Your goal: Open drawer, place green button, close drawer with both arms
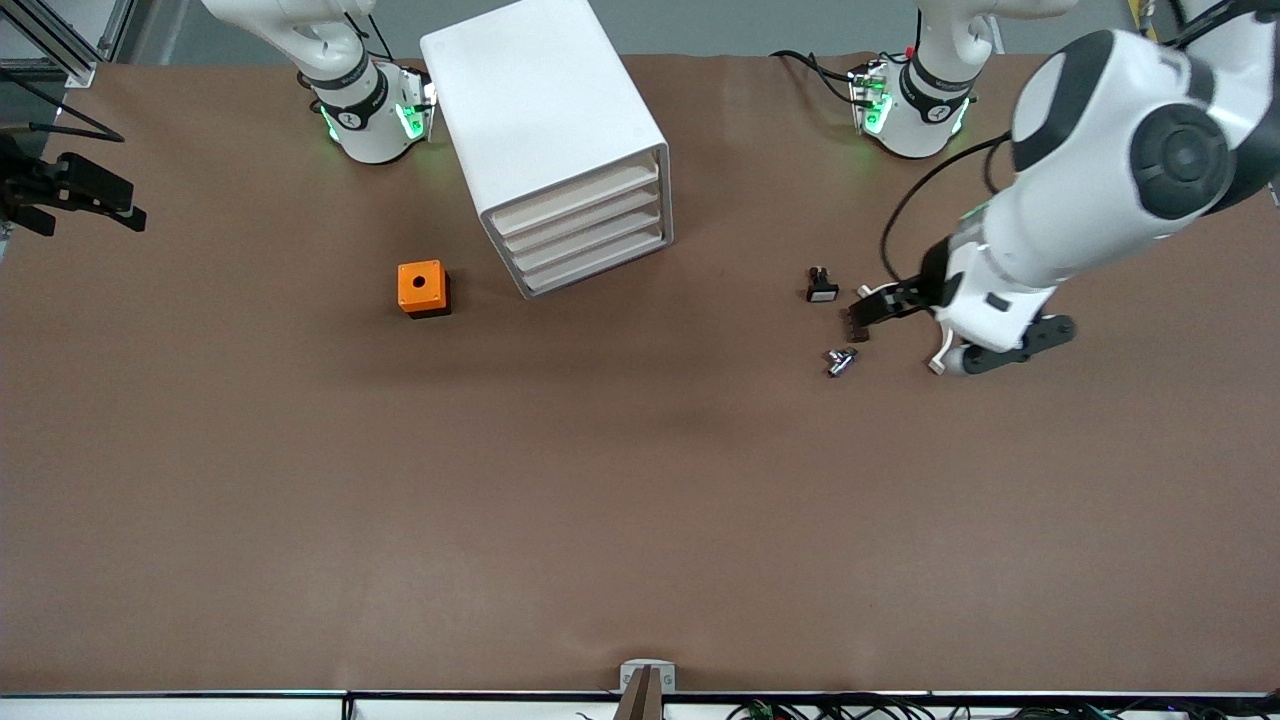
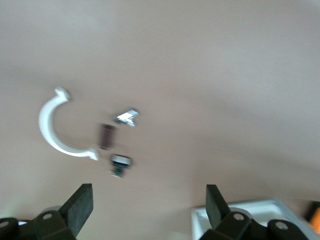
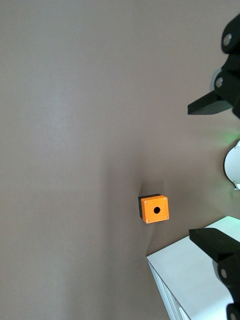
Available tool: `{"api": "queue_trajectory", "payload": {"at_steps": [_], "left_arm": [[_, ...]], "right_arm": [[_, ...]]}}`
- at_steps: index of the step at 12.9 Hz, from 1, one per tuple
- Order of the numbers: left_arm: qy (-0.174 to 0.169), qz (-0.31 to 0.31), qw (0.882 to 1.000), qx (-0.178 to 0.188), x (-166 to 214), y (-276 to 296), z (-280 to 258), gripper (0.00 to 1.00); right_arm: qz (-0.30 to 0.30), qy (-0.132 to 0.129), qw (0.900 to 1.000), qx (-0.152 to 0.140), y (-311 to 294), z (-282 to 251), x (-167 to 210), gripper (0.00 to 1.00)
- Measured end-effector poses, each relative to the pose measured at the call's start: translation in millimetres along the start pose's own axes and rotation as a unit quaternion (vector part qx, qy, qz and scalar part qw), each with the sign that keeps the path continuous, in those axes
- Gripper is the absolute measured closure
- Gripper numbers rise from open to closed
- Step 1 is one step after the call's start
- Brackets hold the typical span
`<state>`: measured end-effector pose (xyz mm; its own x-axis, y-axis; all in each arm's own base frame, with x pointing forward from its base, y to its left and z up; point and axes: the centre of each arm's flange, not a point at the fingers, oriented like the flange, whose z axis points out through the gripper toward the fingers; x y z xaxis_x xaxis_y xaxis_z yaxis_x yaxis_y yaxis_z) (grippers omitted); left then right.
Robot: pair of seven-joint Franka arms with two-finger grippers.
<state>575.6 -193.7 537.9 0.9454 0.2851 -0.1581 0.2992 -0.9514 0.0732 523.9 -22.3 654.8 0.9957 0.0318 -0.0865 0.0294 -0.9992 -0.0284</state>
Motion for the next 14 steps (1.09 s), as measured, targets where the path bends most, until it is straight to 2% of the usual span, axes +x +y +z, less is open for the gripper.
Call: {"api": "queue_trajectory", "payload": {"at_steps": [3,6,14], "left_arm": [[0.018,0.035,0.999,0.006,19,-51,-24,0.00],[0.022,0.062,0.998,0.017,32,-93,-30,0.00],[0.035,0.104,0.994,0.030,16,-150,-50,0.00]], "right_arm": [[0.003,0.014,1.000,0.001,8,0,-2,0.00],[0.003,0.020,1.000,0.001,23,1,-1,0.00],[-0.004,0.029,1.000,0.000,21,-3,-4,0.00]]}}
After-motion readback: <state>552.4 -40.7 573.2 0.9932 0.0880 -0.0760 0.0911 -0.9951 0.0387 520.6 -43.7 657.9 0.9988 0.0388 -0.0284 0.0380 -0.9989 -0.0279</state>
